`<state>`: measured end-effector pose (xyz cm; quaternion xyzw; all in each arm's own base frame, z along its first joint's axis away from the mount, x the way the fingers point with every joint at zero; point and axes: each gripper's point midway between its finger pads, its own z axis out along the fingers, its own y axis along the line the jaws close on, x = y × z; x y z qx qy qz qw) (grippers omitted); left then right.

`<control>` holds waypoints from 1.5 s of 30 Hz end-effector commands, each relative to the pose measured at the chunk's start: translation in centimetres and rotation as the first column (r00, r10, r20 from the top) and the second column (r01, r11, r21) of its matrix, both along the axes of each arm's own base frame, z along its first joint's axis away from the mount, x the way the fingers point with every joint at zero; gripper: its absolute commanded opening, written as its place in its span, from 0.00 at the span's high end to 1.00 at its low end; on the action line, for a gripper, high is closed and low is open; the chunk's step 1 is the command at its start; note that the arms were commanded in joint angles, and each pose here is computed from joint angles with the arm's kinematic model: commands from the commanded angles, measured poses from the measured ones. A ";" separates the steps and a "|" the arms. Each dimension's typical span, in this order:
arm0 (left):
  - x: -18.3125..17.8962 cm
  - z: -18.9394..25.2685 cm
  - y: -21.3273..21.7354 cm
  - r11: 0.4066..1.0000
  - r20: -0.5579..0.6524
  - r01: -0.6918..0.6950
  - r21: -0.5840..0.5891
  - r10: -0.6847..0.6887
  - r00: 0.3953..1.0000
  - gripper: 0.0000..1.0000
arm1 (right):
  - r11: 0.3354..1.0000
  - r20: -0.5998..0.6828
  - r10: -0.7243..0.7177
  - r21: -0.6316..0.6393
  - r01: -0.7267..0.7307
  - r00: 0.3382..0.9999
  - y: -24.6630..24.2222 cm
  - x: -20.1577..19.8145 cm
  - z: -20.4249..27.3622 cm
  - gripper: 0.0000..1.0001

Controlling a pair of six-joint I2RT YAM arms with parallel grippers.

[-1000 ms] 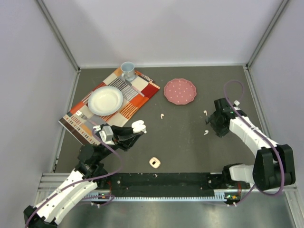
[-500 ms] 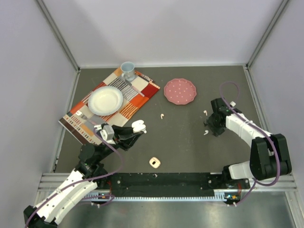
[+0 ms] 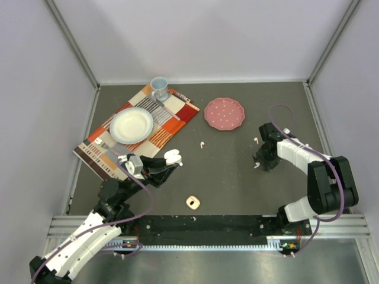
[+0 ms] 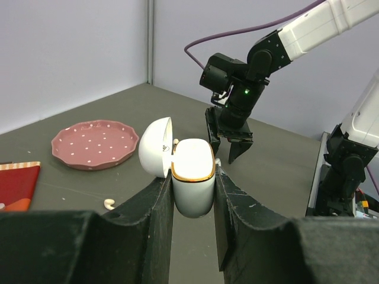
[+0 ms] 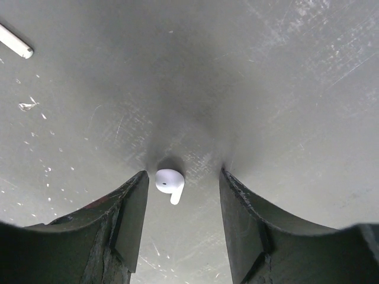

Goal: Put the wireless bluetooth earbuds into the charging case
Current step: Pick up the right earbud from the center of the board.

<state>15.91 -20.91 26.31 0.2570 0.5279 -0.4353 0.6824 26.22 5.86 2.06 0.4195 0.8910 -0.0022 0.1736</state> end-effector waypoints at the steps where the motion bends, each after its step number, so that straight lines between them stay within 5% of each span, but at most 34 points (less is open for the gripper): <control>1: -0.1 2.0 0.4 0.999 0.057 -0.016 -0.036 0.018 0.998 1.00 | 1.000 0.041 0.001 -0.002 -0.001 0.999 0.6 1.9 0.5 0.50; 24: 0.0 2.0 0.5 0.999 0.056 -0.022 -0.031 0.023 0.998 1.00 | 0.999 0.027 0.015 0.031 -0.016 1.000 2.1 1.9 -0.5 0.55; 44: 0.1 2.0 0.5 0.999 0.050 -0.029 -0.027 0.030 0.998 1.00 | 1.000 0.011 0.003 0.009 -0.003 1.000 1.9 1.5 -1.5 0.70; 45: 0.1 2.0 0.5 0.999 0.051 -0.028 -0.025 0.029 0.998 1.00 | 1.000 0.010 0.002 0.007 -0.002 1.000 1.8 1.5 -1.5 0.76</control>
